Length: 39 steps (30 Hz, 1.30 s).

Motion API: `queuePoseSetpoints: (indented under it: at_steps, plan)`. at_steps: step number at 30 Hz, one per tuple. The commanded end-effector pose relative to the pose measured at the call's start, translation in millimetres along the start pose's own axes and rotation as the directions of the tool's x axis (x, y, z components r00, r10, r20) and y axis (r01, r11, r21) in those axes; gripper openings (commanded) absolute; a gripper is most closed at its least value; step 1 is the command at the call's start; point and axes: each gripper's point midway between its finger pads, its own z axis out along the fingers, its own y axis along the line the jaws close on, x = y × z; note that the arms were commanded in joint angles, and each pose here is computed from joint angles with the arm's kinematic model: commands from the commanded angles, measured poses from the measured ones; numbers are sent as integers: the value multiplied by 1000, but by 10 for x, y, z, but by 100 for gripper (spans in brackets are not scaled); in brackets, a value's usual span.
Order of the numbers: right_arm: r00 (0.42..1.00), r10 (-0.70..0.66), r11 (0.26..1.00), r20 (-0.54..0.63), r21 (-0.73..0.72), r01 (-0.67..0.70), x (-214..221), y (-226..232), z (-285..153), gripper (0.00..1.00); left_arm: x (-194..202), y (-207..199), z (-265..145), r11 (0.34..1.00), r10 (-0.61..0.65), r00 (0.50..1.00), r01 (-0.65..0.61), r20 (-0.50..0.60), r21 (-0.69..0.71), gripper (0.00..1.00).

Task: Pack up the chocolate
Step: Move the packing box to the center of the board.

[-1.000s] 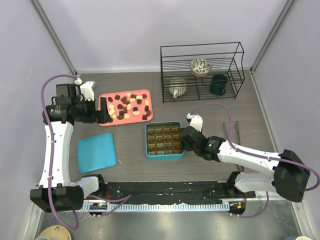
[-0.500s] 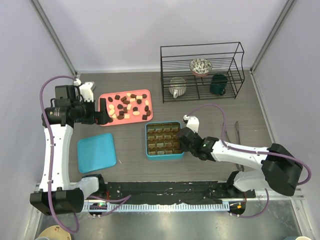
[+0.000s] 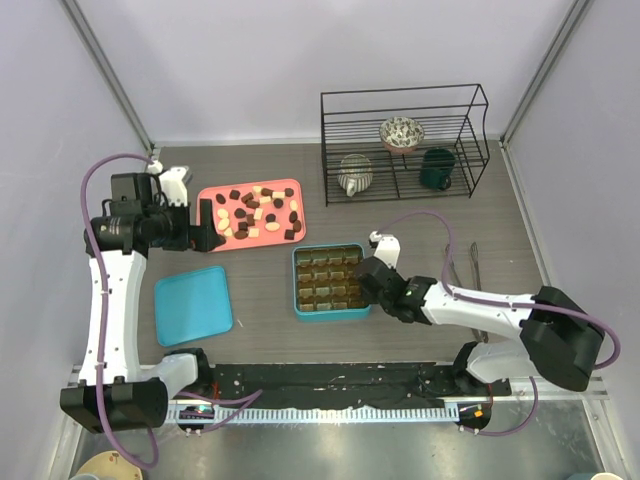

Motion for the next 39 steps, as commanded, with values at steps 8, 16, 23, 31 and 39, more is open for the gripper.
queuePoseSetpoints:
  at_steps: [8, 16, 23, 31, 39]
  plan:
    - [993, 113, 994, -45, -1, -113, 270, -344, -338, 20, 16, -3, -39, 1000, 30, 999, -30, 33, -10, 100]
    - [983, 149, 989, -108, 27, -147, 490, -558, -538, 17, 48, 6, 12, 1000, 21, 999, -21, 26, -7, 100]
    - [980, 136, 990, -147, -26, -141, 551, -511, -696, 16, 29, -1, 31, 1000, 16, 999, -16, 29, -2, 100]
    - [990, 77, 996, -120, -44, -82, 306, -405, -917, 37, 7, 62, 119, 1000, 6, 999, -6, 35, -20, 100]
    - [991, 20, 995, 130, -98, -7, -982, 199, -1263, 49, -20, 107, 277, 999, -29, 1000, 29, 4, -15, 100]
